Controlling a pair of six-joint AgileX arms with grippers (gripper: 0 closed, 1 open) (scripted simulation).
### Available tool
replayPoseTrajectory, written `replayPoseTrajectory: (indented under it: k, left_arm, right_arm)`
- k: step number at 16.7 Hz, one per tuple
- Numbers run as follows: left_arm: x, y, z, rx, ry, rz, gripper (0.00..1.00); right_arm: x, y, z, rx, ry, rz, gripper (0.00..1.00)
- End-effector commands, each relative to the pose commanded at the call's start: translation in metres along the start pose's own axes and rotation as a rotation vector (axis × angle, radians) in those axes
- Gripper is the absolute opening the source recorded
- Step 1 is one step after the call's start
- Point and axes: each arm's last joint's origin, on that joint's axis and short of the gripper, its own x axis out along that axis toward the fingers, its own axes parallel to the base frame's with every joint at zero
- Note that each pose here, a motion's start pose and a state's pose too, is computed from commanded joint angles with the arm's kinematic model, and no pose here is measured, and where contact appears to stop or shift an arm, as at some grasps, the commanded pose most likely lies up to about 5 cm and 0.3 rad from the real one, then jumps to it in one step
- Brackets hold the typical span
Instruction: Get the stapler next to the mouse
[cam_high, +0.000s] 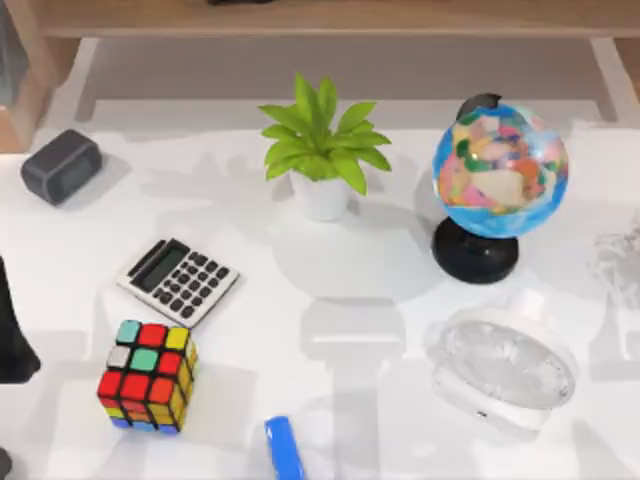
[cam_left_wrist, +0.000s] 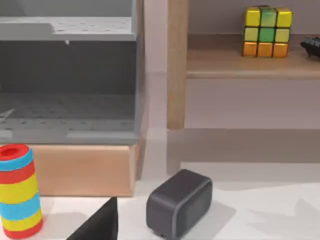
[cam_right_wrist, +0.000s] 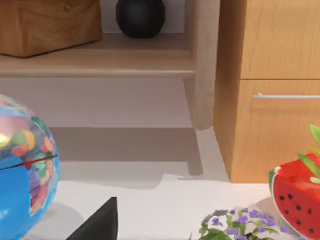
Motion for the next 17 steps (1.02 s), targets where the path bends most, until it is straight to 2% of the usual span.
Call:
replayPoseTrajectory:
  k: [4, 7, 9, 12, 15, 17]
  left_arm:
    - [0.001, -0.002, 0.003, -0.026, 0.029, -0.02, 1.0]
    - [0.004, -0.011, 0.014, -0.123, 0.15, -0.089, 1.0]
    - [0.01, -0.021, 0.023, -0.206, 0.284, -0.143, 1.0]
    - [0.026, -0.043, 0.037, -0.322, 0.552, -0.2, 1.0]
    - [0.044, -0.076, 0.048, -0.402, 0.823, -0.214, 1.0]
    - [0.054, -0.104, 0.052, -0.424, 0.998, -0.19, 1.0]
  right_arm:
    - [0.0, 0.0, 0.0, 0.0, 0.0, 0.0, 1.0]
    - [0.0, 0.0, 0.0, 0.0, 0.0, 0.0, 1.0]
    - [0.0, 0.0, 0.0, 0.0, 0.0, 0.0, 1.0]
    - [0.0, 0.0, 0.0, 0.0, 0.0, 0.0, 1.0]
    - [0.0, 0.0, 0.0, 0.0, 0.0, 0.0, 1.0]
    - [0.0, 0.0, 0.0, 0.0, 0.0, 0.0, 1.0]
